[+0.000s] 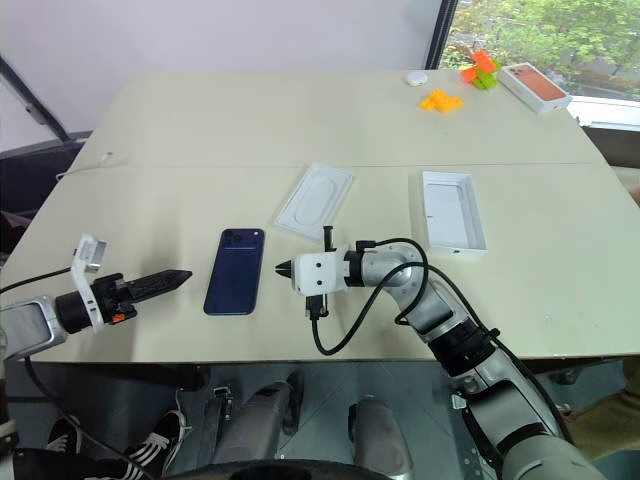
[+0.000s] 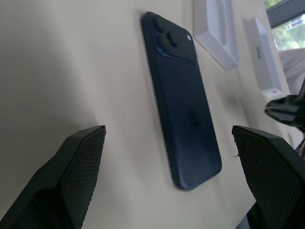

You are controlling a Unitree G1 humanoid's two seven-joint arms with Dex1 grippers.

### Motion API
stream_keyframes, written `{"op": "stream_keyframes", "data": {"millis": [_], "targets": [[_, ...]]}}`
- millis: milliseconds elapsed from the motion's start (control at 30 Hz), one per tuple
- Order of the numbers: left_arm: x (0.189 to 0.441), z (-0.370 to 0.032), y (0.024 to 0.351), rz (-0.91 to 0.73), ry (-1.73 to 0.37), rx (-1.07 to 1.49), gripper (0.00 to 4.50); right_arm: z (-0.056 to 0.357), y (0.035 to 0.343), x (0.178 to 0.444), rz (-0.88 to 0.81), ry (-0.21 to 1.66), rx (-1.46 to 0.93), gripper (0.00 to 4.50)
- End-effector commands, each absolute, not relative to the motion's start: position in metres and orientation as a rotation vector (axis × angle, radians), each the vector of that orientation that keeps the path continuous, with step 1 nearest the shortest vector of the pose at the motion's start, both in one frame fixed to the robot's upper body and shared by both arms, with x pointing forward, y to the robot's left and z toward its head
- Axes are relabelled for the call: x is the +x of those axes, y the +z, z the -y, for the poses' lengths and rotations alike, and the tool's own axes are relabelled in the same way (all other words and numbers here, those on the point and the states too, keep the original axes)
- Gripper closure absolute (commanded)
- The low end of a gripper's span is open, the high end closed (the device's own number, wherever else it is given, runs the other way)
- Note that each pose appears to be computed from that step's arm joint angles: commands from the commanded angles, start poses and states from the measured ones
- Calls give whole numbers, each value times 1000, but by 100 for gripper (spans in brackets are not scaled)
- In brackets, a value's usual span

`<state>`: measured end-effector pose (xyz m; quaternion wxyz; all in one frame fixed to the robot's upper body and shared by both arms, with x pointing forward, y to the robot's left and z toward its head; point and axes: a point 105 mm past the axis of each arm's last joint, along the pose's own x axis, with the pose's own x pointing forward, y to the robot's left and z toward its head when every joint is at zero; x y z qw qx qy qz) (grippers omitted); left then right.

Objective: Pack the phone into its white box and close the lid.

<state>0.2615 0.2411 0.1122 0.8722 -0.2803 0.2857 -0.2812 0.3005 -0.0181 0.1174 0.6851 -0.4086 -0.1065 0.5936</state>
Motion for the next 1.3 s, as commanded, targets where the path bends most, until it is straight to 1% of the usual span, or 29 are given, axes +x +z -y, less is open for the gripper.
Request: {"op": "stream_keyframes", "data": {"millis": [33, 100, 267, 400, 600, 633, 733, 800, 900, 967, 1133, 1300], "targets": [[266, -228, 117, -582, -619, -561, 0, 9, 120, 304, 307, 1305, -970, 445], [271, -224, 116, -583, -621, -584, 0, 7, 114, 309, 318, 1282, -1031, 445], [283, -222, 109, -606, -588, -601, 0, 2, 106, 318, 321, 1247, -1085, 445], [278, -213, 92, -717, -592, -612, 0, 1, 96, 323, 331, 1232, -1164, 445], [279, -206, 84, -764, -589, -642, 0, -5, 91, 329, 332, 1201, -1201, 445], [280, -206, 83, -764, -584, -614, 0, -7, 90, 329, 335, 1204, -1197, 445], [285, -201, 91, -739, -607, -652, 0, -16, 89, 325, 350, 1217, -1181, 445], [287, -198, 94, -743, -601, -601, 0, -21, 89, 323, 353, 1222, -1163, 445], [291, -193, 100, -733, -615, -629, 0, -28, 88, 323, 359, 1222, -1154, 445], [289, -190, 95, -743, -613, -589, 0, -34, 87, 323, 363, 1224, -1154, 445], [289, -192, 89, -760, -589, -619, 0, -45, 87, 320, 383, 1236, -1156, 445], [292, -182, 95, -739, -613, -608, 0, -55, 88, 319, 398, 1242, -1137, 445]]}}
